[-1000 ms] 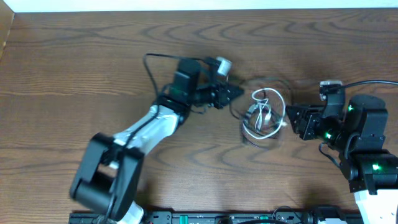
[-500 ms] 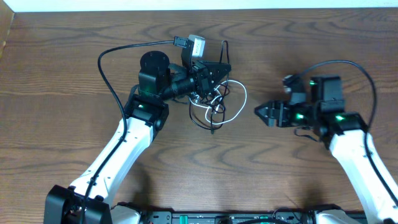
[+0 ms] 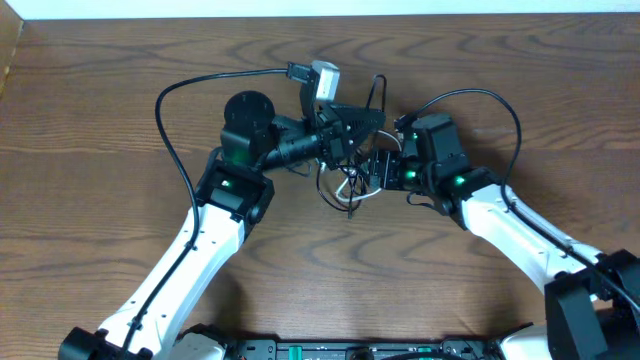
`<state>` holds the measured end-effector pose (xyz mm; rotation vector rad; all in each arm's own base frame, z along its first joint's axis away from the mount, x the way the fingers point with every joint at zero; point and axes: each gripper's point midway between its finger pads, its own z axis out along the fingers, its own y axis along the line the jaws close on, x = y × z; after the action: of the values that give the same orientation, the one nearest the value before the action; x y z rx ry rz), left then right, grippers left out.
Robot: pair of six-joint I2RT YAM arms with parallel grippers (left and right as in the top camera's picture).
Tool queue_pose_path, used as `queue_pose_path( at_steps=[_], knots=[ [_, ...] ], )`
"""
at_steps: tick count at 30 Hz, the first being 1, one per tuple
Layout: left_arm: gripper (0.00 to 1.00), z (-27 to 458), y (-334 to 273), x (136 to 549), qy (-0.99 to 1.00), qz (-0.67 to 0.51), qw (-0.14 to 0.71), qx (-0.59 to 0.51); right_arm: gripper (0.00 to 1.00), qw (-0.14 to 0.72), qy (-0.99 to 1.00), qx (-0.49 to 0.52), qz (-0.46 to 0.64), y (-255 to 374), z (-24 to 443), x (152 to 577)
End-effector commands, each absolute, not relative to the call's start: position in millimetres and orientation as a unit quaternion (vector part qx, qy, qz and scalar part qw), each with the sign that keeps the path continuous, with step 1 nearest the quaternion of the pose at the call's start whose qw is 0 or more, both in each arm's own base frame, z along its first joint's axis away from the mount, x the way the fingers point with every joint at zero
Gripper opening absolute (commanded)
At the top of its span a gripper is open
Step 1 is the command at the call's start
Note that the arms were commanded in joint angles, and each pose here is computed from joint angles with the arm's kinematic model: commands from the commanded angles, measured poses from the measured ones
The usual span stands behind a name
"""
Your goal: Untangle cables
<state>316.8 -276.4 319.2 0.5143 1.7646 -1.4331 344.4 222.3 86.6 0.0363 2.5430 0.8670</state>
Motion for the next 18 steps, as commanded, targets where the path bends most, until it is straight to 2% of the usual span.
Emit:
queue_pose_path(
  at_steps=[1, 7, 12, 14, 15, 17, 18],
  knots=[
    [0.07, 333, -283, 304, 0.681, -0.576, 0.395, 0.220, 0.78, 0.231, 0.924, 0.054, 0.301, 222, 81, 354],
    [0.07, 336, -284, 304, 0.676, -0.576, 0.402, 0.222, 0.73, 0.228, 0.926, 0.049, 0.298, 229, 79, 349],
    [0.07, 342, -284, 304, 0.669, -0.581, 0.407, 0.221, 0.82, 0.227, 0.924, 0.075, 0.298, 234, 79, 349],
    [0.07, 342, -284, 304, 0.669, -0.581, 0.407, 0.221, 0.77, 0.230, 0.923, 0.099, 0.290, 233, 78, 350],
    [0.07, 342, -284, 304, 0.669, -0.581, 0.408, 0.221, 0.66, 0.233, 0.924, 0.100, 0.286, 233, 78, 350],
    [0.07, 344, -283, 303, 0.667, -0.582, 0.410, 0.222, 0.18, 0.237, 0.928, 0.099, 0.272, 234, 75, 347],
    [0.07, 345, -283, 303, 0.666, -0.581, 0.411, 0.223, 0.06, 0.236, 0.928, 0.098, 0.270, 234, 74, 346]
  ],
)
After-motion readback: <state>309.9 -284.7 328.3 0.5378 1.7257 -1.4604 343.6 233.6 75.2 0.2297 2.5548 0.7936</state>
